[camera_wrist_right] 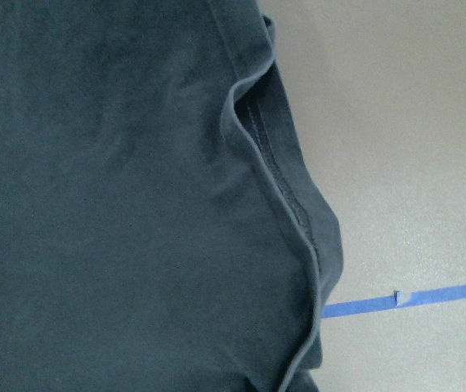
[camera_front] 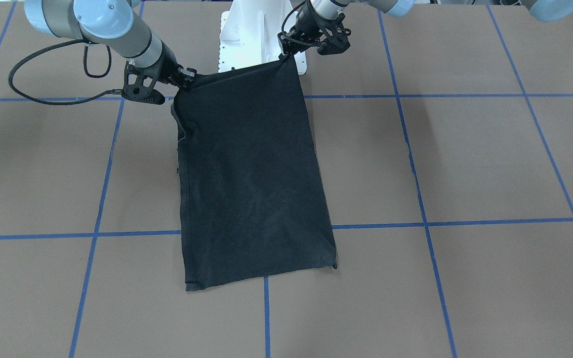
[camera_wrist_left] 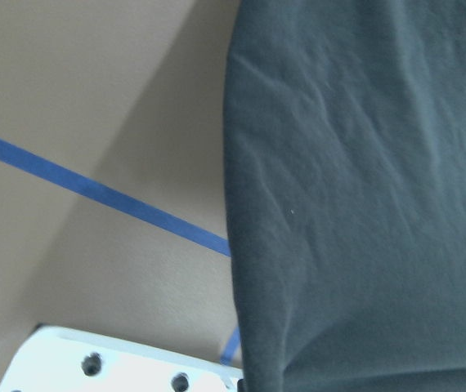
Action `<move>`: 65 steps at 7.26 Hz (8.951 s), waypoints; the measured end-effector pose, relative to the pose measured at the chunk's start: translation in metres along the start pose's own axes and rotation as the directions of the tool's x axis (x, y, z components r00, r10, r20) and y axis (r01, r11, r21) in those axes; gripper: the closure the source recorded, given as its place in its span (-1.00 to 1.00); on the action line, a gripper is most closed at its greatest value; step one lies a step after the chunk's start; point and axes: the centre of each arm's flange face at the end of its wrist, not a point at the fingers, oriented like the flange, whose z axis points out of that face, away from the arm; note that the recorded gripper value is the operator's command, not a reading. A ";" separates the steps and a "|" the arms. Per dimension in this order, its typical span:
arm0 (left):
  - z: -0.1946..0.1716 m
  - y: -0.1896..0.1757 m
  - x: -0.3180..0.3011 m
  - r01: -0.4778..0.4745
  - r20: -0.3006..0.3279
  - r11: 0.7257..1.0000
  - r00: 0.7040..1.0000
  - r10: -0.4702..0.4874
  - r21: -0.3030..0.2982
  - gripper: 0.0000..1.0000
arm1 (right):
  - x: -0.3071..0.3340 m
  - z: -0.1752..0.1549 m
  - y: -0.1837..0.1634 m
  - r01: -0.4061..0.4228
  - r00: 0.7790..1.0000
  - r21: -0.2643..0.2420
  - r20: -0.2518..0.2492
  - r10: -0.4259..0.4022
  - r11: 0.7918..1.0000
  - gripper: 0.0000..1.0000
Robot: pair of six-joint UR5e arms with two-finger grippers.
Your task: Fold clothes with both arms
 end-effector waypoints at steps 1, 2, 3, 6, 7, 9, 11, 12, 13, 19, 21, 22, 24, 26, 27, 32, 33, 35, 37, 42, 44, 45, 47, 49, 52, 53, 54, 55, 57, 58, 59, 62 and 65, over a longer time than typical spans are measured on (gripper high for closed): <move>-0.021 -0.020 0.017 0.007 -0.031 1.000 0.999 -0.007 0.010 1.00 | -0.007 -0.014 -0.007 -0.002 1.000 0.020 0.024 0.001 1.000 1.00; -0.045 -0.045 0.037 0.017 -0.067 1.000 0.998 -0.015 0.023 1.00 | -0.013 -0.028 -0.016 -0.008 0.999 0.043 0.047 0.006 0.999 1.00; -0.067 -0.070 0.055 0.028 -0.103 0.999 0.994 -0.023 0.047 1.00 | -0.018 -0.044 -0.026 -0.016 0.997 0.070 0.070 0.011 0.997 1.00; -0.078 -0.141 0.094 0.016 -0.130 0.987 0.992 0.004 0.158 1.00 | -0.046 -0.076 -0.077 -0.065 0.992 0.137 0.113 0.049 0.988 1.00; -0.066 -0.169 0.106 0.020 -0.116 0.981 0.993 0.003 0.195 1.00 | -0.062 -0.084 -0.100 -0.087 0.990 0.159 0.121 0.068 0.984 1.00; -0.047 -0.227 0.127 0.034 -0.111 0.965 0.994 -0.006 0.259 1.00 | -0.103 -0.099 -0.152 -0.135 0.985 0.196 0.129 0.111 0.971 1.00; -0.052 -0.281 0.130 0.046 -0.147 0.949 0.989 0.001 0.311 1.00 | -0.136 -0.096 -0.207 -0.153 0.986 0.219 0.092 0.136 0.964 1.00; -0.059 -0.298 0.134 0.047 -0.158 0.943 0.987 0.006 0.330 1.00 | -0.138 -0.099 -0.227 -0.152 0.987 0.230 0.076 0.138 0.961 1.00; -0.060 -0.310 0.140 0.051 -0.159 0.939 0.987 0.004 0.341 1.00 | -0.135 -0.101 -0.242 -0.152 0.988 0.237 0.063 0.141 0.960 1.00; -0.030 -0.351 0.150 0.076 -0.153 0.931 0.988 -0.023 0.357 1.00 | -0.152 -0.074 -0.268 -0.159 0.987 0.218 0.007 0.162 0.963 1.00; -0.028 -0.359 0.151 0.083 -0.149 0.927 0.988 -0.030 0.367 1.00 | -0.156 -0.063 -0.281 -0.166 0.985 0.215 -0.001 0.170 0.962 0.61; -0.023 -0.365 0.155 0.089 -0.141 0.924 0.989 -0.039 0.371 -0.59 | -0.153 -0.058 -0.287 -0.162 0.986 0.217 0.002 0.165 0.963 -0.94; -0.014 -0.374 0.164 0.096 -0.129 0.921 0.990 -0.050 0.378 -1.00 | -0.149 -0.056 -0.297 -0.157 0.987 0.225 0.016 0.158 0.962 -0.98; -0.027 -0.384 0.169 0.107 -0.137 0.913 0.989 -0.057 0.394 -1.00 | -0.140 -0.083 -0.313 -0.161 0.987 0.250 0.042 0.156 0.955 -0.99; -0.039 -0.389 0.172 0.107 -0.145 0.910 0.988 -0.053 0.400 -1.00 | -0.142 -0.095 -0.314 -0.143 0.990 0.257 0.052 0.134 0.956 -0.99; -0.090 -0.349 0.139 0.059 -0.078 0.933 0.996 -0.034 0.354 -1.00 | -0.189 -0.039 -0.243 0.013 1.000 0.309 0.003 -0.015 0.951 -0.99; -0.095 -0.342 0.133 0.051 -0.072 0.935 0.997 -0.027 0.350 -1.00 | -0.192 -0.021 -0.235 0.046 0.999 0.326 -0.024 -0.040 0.944 -0.99; -0.098 -0.334 0.134 0.042 -0.073 0.937 0.997 -0.018 0.347 -1.00 | -0.174 0.004 -0.238 0.083 0.995 0.330 -0.075 -0.062 0.940 -0.99; -0.101 -0.326 0.145 0.037 -0.077 0.938 0.997 -0.011 0.344 -1.00 | -0.138 0.020 -0.254 0.117 0.988 0.318 -0.130 -0.078 0.941 -0.99; -0.105 -0.311 0.165 0.040 -0.069 0.937 0.997 -0.017 0.348 -1.00 | -0.096 -0.003 -0.302 0.159 0.977 0.331 -0.187 -0.101 0.930 -0.99; -0.104 -0.311 0.164 0.039 -0.067 0.936 0.998 -0.017 0.349 -1.00 | -0.095 0.007 -0.306 0.164 0.974 0.326 -0.203 -0.100 0.931 -0.99; -0.104 -0.312 0.163 0.038 -0.065 0.936 0.998 -0.016 0.350 -1.00 | -0.096 0.010 -0.306 0.167 0.973 0.327 -0.207 -0.102 0.930 -0.99; -0.104 -0.312 0.163 0.028 -0.061 0.936 0.998 -0.006 0.351 -1.00 | -0.107 0.008 -0.313 0.175 0.970 0.332 -0.219 -0.105 0.927 -0.99; -0.113 -0.308 0.162 -0.044 -0.047 0.935 0.997 0.065 0.353 -1.00 | -0.107 -0.035 -0.337 0.205 0.967 0.351 -0.219 -0.133 0.914 -0.99; -0.138 -0.312 0.090 -0.277 0.084 0.891 0.961 0.265 0.359 -1.00 | -0.045 -0.139 -0.375 0.261 0.952 0.351 -0.249 -0.179 0.899 -0.99; -0.157 -0.324 0.045 -0.368 0.158 0.857 0.930 0.333 0.360 -1.00 | -0.008 -0.161 -0.371 0.298 0.939 0.344 -0.273 -0.209 0.890 -0.99; -0.181 -0.340 -0.001 -0.458 0.240 0.815 0.887 0.394 0.356 -1.00 | 0.038 -0.174 -0.362 0.341 0.923 0.336 -0.297 -0.245 0.878 -0.99; -0.210 -0.358 -0.043 -0.533 0.315 0.775 0.841 0.441 0.339 -1.00 | 0.089 -0.180 -0.352 0.380 0.906 0.324 -0.321 -0.278 0.866 -0.99; -0.265 -0.393 -0.128 -0.677 0.457 0.690 0.714 0.530 0.257 -1.00 | 0.191 -0.193 -0.340 0.409 0.890 0.286 -0.335 -0.309 0.867 -0.99; -0.286 -0.404 -0.163 -0.731 0.512 0.650 0.647 0.565 0.208 -1.00 | 0.239 -0.207 -0.339 0.409 0.890 0.276 -0.331 -0.313 0.870 -0.99; -0.301 -0.411 -0.192 -0.762 0.546 0.625 0.600 0.585 0.168 -1.00 | 0.283 -0.229 -0.335 0.397 0.899 0.286 -0.314 -0.306 0.872 -0.99; -0.334 -0.435 -0.250 -0.821 0.595 0.567 0.492 0.635 0.073 -1.00 | 0.385 -0.269 -0.305 0.352 0.930 0.324 -0.231 -0.287 0.878 -0.99; -0.351 -0.454 -0.270 -0.827 0.610 0.559 0.473 0.636 0.059 -1.00 | 0.420 -0.261 -0.281 0.342 0.934 0.323 -0.221 -0.281 0.883 -1.00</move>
